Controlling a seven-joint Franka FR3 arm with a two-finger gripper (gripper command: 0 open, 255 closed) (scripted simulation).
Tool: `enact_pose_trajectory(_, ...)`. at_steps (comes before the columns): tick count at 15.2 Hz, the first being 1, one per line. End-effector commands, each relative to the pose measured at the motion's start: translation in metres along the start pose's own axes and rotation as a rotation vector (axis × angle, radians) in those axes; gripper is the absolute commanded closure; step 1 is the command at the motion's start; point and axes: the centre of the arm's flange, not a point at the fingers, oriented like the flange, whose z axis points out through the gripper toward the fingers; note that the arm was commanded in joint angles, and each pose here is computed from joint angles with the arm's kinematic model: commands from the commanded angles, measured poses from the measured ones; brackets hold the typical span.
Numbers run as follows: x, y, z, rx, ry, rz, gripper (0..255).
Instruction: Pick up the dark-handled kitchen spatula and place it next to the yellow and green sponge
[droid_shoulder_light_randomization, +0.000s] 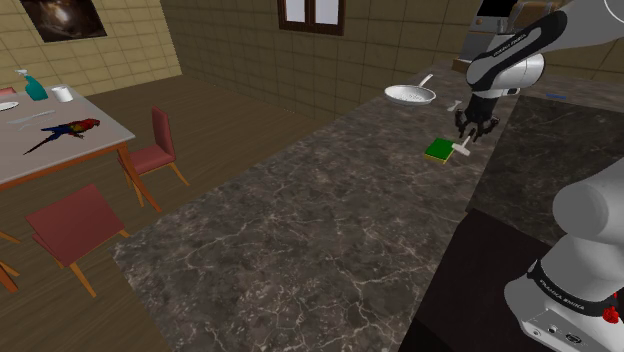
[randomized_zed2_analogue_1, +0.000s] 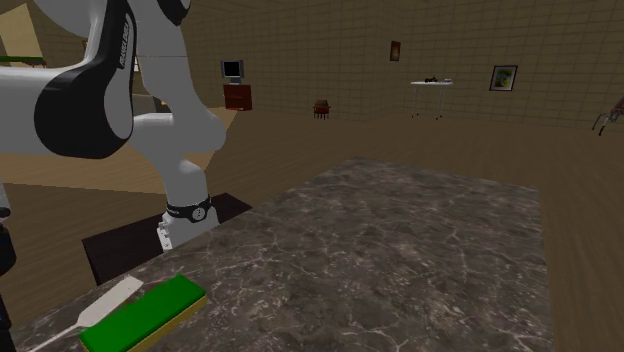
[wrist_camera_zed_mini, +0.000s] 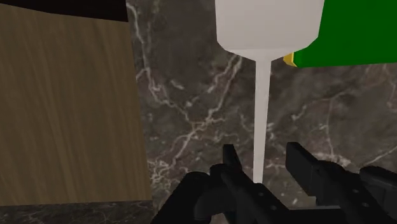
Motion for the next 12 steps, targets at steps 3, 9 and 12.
enact_pose_trajectory(3, 0.0, 0.0, 0.0, 0.0, 0.0, 0.0, 0)
enact_pose_trajectory(9, 0.0, 0.0, -0.05, 0.0, 0.0, 0.0, 0)
enact_pose_trajectory(12, 0.0, 0.0, -0.05, 0.0, 0.0, 0.0, 0)
